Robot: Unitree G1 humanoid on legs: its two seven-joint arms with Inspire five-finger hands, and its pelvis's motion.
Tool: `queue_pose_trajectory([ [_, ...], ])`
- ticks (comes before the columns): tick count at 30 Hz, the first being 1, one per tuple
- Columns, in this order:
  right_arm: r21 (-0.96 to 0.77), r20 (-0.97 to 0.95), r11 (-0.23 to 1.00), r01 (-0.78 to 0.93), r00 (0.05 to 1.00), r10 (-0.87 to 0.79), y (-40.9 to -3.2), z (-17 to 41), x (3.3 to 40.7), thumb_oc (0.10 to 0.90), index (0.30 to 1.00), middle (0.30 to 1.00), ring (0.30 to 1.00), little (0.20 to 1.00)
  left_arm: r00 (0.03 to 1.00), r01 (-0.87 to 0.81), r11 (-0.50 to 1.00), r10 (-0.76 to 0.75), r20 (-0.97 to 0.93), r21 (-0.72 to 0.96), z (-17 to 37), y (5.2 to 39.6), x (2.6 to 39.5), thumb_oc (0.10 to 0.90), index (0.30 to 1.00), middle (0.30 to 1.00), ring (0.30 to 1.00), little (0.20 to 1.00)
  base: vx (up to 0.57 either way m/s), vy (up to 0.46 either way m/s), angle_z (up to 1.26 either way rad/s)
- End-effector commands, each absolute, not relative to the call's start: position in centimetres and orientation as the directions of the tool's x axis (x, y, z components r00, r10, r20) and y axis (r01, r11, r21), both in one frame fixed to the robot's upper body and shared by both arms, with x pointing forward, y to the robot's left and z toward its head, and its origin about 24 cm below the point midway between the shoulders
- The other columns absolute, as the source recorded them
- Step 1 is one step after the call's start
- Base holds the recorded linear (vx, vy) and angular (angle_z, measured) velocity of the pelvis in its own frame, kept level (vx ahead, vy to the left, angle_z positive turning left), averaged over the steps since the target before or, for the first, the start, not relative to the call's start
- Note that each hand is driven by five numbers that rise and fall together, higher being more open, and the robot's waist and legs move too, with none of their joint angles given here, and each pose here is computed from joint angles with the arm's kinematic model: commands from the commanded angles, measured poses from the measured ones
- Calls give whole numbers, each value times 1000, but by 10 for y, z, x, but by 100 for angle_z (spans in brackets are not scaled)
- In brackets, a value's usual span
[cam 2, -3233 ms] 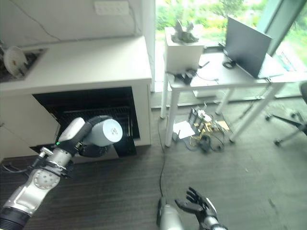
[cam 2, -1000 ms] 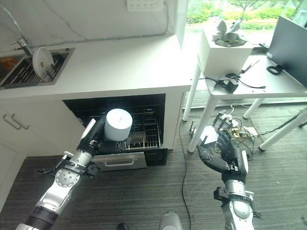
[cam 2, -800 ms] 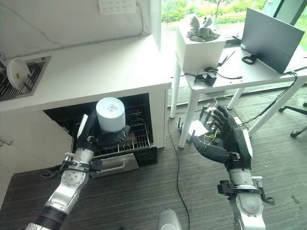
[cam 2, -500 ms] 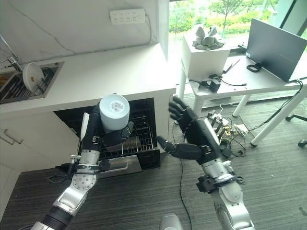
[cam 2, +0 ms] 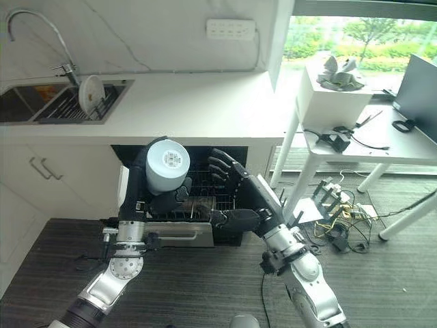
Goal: Place the dishes in the dishwasher.
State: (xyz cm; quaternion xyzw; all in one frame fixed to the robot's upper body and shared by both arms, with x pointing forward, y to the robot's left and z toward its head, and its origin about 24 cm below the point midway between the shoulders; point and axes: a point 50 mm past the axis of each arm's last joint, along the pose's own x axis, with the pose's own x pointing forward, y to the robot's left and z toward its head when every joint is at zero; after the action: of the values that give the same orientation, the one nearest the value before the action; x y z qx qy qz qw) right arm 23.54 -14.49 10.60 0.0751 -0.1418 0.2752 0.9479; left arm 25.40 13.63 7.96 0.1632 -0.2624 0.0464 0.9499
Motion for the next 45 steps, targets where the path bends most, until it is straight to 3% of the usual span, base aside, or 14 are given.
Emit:
queue_pose_trajectory([
  [1, 54, 554, 821, -568, 701, 449, -135, 156, 242, 800, 900, 900, 900, 900, 689, -160, 972, -16, 725, 173, 126, 120, 258, 400, 300, 300, 300, 300, 11, -33, 23],
  [16, 64, 562, 755, -653, 649, 513, -100, 169, 253, 800, 900, 900, 900, 900, 719, -120, 979, -28, 694, 163, 115, 107, 256, 400, 300, 300, 300, 300, 16, -17, 12],
  [25, 79, 553, 765, -640, 666, 500, -81, 172, 263, 800, 900, 900, 900, 900, 723, -152, 981, 28, 690, 120, 114, 103, 257, 400, 300, 300, 300, 300, 34, -23, 14],
  [45, 84, 513, 709, -701, 640, 572, -37, 174, 268, 800, 900, 900, 900, 900, 661, -176, 983, 75, 746, 57, 120, 84, 254, 400, 300, 300, 300, 300, 15, -14, 3],
])
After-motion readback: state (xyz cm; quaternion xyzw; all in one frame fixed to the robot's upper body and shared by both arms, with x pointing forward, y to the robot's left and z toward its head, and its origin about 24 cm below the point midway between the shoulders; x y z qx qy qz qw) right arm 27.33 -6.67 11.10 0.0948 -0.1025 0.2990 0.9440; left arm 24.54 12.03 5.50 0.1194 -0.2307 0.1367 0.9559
